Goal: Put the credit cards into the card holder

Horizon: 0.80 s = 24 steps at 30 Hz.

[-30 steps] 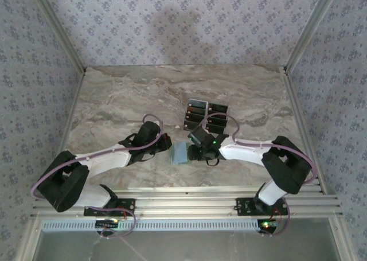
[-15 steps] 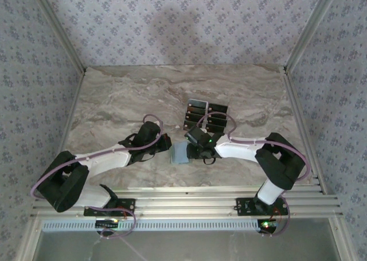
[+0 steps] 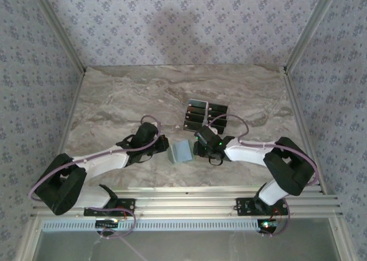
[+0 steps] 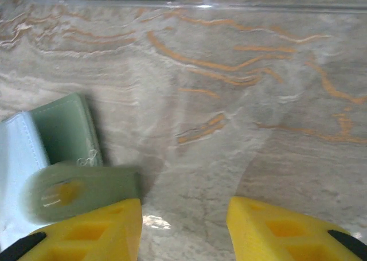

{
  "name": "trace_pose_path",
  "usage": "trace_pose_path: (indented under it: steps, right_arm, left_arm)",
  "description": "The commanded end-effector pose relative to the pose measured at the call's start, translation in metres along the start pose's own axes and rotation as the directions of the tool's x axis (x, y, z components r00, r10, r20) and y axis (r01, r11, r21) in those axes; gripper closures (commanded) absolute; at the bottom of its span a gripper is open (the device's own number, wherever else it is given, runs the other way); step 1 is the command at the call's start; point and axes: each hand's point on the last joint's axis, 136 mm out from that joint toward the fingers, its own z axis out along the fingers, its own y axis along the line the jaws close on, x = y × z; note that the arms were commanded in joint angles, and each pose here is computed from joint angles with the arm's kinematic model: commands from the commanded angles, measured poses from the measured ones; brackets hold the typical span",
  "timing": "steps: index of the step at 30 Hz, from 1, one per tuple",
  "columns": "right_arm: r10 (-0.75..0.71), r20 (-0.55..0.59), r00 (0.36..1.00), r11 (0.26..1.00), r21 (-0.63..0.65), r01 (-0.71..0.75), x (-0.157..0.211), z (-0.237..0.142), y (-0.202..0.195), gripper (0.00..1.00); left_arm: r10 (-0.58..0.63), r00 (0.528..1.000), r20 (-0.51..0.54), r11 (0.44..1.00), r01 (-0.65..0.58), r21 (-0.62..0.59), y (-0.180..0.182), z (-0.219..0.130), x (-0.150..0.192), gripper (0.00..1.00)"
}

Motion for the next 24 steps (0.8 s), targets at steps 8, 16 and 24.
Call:
trace_pose_path:
  steps: [8, 16, 24]
  right_arm:
    - [0.08, -0.004, 0.997, 0.992, 0.103, -0.079, 0.003, 0.002, -0.041, 0.55]
    - [-0.03, 0.033, 0.999, 0.999, -0.041, 0.031, -0.006, -0.028, 0.006, 0.59]
    - [-0.129, 0.016, 0.991, 0.979, -0.155, 0.13, -0.015, -0.037, 0.065, 0.63]
  left_arm:
    - [0.033, 0.998, -0.058, 0.995, -0.038, -0.097, 0.033, 0.0, 0.018, 1.0]
    - [0.052, 0.995, -0.085, 0.987, -0.064, -0.146, 0.047, 0.007, 0.024, 1.0]
    - [0.056, 0.994, -0.089, 0.985, -0.07, -0.159, 0.051, 0.008, 0.023, 1.0]
